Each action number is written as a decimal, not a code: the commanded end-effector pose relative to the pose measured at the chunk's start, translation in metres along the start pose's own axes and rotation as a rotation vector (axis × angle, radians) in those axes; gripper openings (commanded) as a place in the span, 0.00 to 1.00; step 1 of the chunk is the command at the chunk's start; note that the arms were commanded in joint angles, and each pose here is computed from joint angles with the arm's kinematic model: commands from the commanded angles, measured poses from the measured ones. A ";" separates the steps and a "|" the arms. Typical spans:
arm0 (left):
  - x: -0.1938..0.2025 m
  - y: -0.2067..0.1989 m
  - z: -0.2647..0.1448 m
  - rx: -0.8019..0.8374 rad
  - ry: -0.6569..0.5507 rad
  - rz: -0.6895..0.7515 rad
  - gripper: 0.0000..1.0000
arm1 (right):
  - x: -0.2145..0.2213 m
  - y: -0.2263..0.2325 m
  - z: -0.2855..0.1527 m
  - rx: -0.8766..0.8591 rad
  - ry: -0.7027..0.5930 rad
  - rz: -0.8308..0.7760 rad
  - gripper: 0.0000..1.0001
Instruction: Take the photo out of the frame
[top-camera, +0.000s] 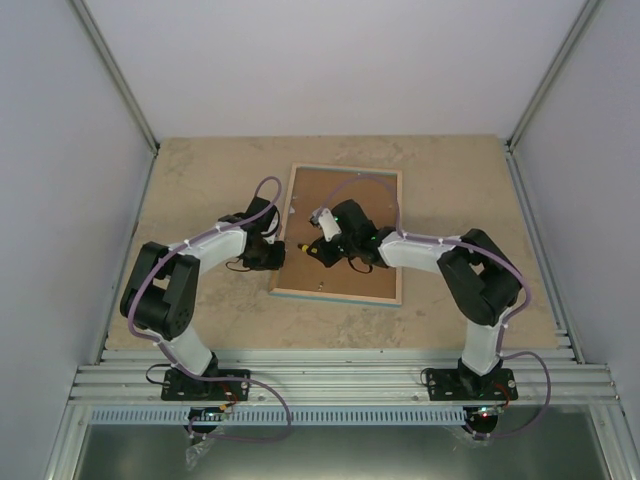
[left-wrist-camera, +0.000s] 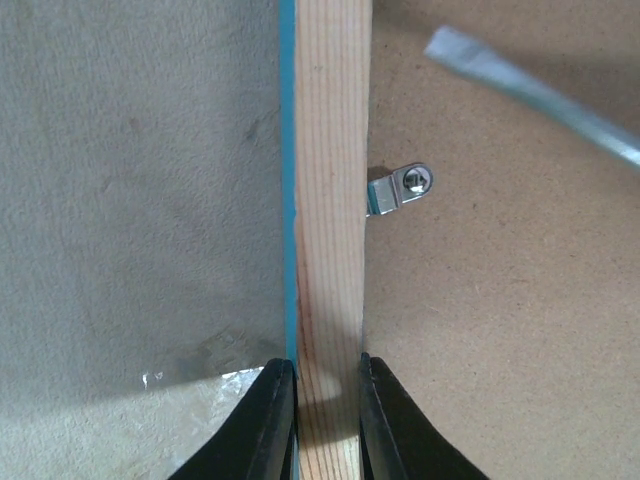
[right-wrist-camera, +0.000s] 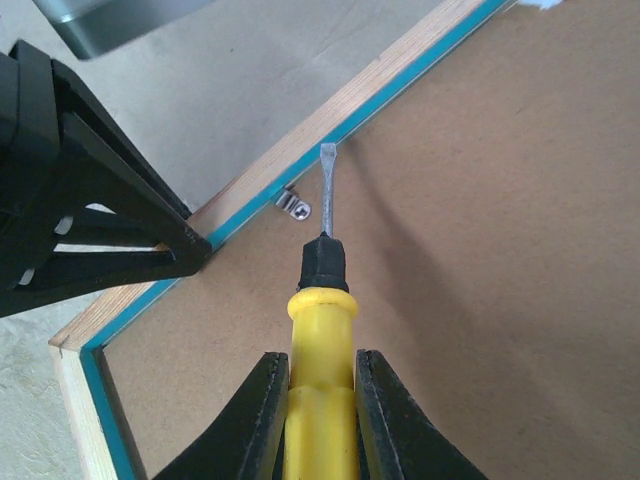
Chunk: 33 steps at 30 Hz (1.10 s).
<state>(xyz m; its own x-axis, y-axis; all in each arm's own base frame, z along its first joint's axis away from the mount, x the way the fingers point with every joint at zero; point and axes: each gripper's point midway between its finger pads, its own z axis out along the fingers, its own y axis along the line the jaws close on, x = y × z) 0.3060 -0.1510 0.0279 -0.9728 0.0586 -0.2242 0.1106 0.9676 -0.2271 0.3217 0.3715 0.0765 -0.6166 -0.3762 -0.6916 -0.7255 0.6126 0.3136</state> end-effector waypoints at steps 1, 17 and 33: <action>-0.007 -0.021 -0.010 0.092 -0.026 0.006 0.15 | 0.005 0.010 0.011 -0.018 0.047 -0.009 0.00; -0.007 -0.023 -0.010 0.103 -0.020 0.009 0.16 | 0.023 0.007 0.022 -0.008 0.127 -0.007 0.01; -0.007 -0.018 -0.008 0.074 -0.016 0.006 0.16 | 0.032 0.019 0.019 -0.034 0.164 -0.040 0.00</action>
<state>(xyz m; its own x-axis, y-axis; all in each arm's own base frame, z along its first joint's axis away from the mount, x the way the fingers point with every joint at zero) 0.3040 -0.1512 0.0274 -0.9750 0.0568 -0.2147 0.1071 0.9671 -0.2309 0.3129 0.3824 0.0602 -0.6248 -0.4471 -0.6401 -0.7399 0.6008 0.3025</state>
